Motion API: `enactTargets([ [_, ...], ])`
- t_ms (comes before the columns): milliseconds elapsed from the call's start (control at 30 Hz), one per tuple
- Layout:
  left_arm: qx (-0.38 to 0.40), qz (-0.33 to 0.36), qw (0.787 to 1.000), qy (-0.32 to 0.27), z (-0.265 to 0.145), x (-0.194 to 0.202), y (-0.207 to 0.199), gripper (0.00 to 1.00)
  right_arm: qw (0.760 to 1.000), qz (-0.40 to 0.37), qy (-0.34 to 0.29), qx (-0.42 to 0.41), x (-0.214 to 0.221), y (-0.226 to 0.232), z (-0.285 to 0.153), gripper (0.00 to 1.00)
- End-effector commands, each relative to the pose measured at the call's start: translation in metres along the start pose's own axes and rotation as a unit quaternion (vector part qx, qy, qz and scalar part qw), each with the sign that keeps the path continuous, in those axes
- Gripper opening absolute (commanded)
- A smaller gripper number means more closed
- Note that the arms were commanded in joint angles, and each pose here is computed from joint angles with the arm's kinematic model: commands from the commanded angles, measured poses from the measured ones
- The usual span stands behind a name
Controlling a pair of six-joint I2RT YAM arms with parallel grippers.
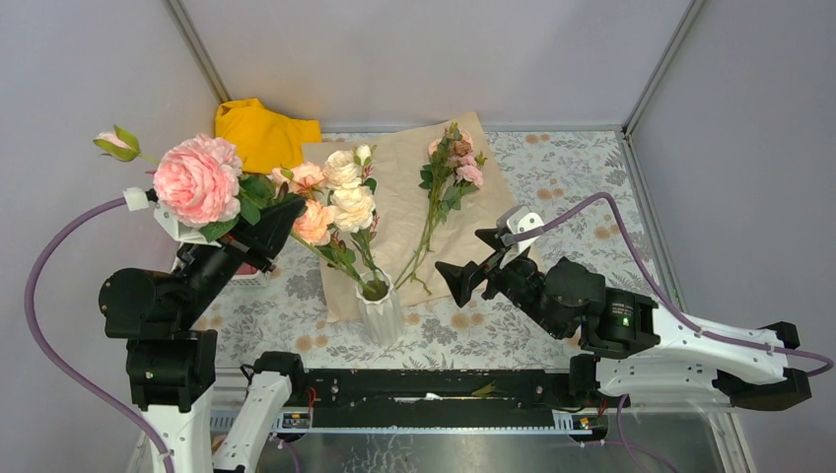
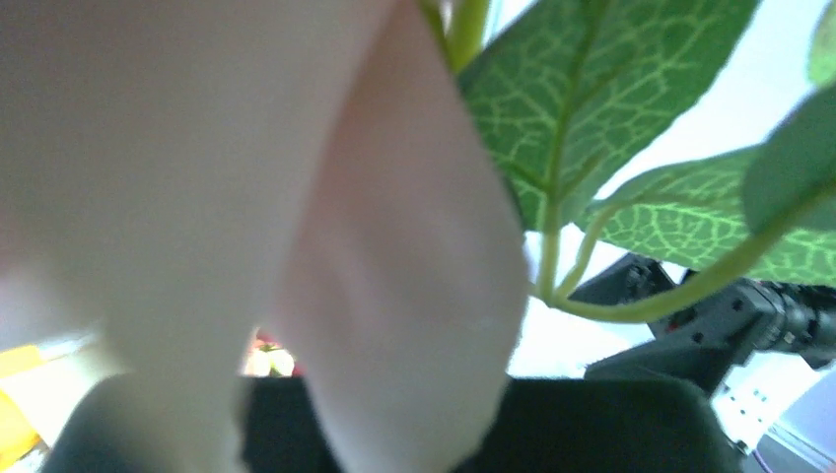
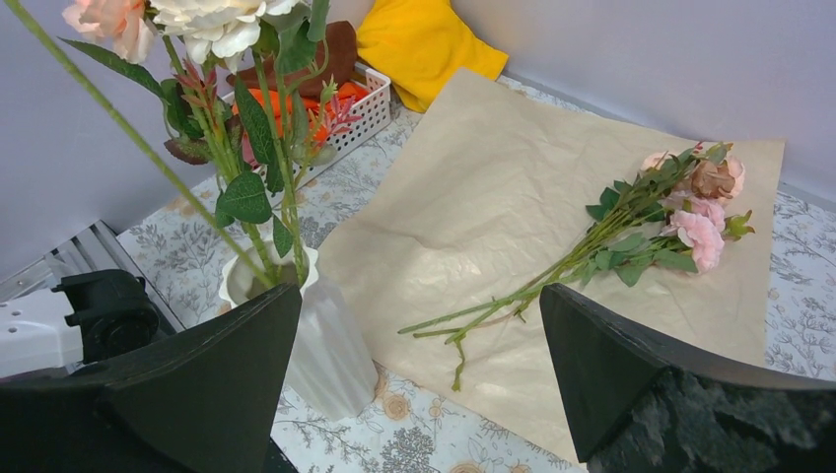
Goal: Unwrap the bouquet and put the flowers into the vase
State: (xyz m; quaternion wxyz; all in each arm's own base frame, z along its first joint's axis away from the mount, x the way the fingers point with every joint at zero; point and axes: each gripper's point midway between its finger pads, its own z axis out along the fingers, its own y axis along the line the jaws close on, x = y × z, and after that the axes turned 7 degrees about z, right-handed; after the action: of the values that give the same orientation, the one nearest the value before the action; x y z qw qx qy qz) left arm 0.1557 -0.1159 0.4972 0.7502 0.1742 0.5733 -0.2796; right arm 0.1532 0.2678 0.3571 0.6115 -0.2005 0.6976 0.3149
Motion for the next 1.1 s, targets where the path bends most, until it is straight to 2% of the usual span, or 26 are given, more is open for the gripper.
enactTargets([
  [0,0.102,0.021,0.995,-0.007,-0.004,-0.005,-0.034,0.02,0.999,0.021,-0.038,0.006,-0.021,-0.001,-0.002,1.0],
  [67,0.143,0.019,0.99,-0.004,-0.01,0.0,-0.048,0.02,0.999,0.022,-0.039,0.007,-0.021,-0.003,-0.003,1.0],
  [267,0.187,0.034,0.982,0.009,-0.021,0.004,-0.065,0.02,0.999,0.023,-0.04,0.003,-0.02,-0.001,-0.003,1.0],
  [467,0.204,0.033,0.978,0.007,-0.027,0.008,-0.072,0.02,0.999,0.025,-0.04,0.001,-0.019,0.0,-0.002,1.0],
  [833,0.188,-0.002,0.982,-0.005,-0.018,0.02,-0.057,0.02,0.999,0.022,-0.035,-0.003,-0.015,0.005,0.005,1.0],
  [1067,0.163,-0.026,0.986,0.006,-0.012,0.044,-0.039,0.02,1.0,0.016,-0.027,-0.002,-0.011,0.008,0.009,1.0],
])
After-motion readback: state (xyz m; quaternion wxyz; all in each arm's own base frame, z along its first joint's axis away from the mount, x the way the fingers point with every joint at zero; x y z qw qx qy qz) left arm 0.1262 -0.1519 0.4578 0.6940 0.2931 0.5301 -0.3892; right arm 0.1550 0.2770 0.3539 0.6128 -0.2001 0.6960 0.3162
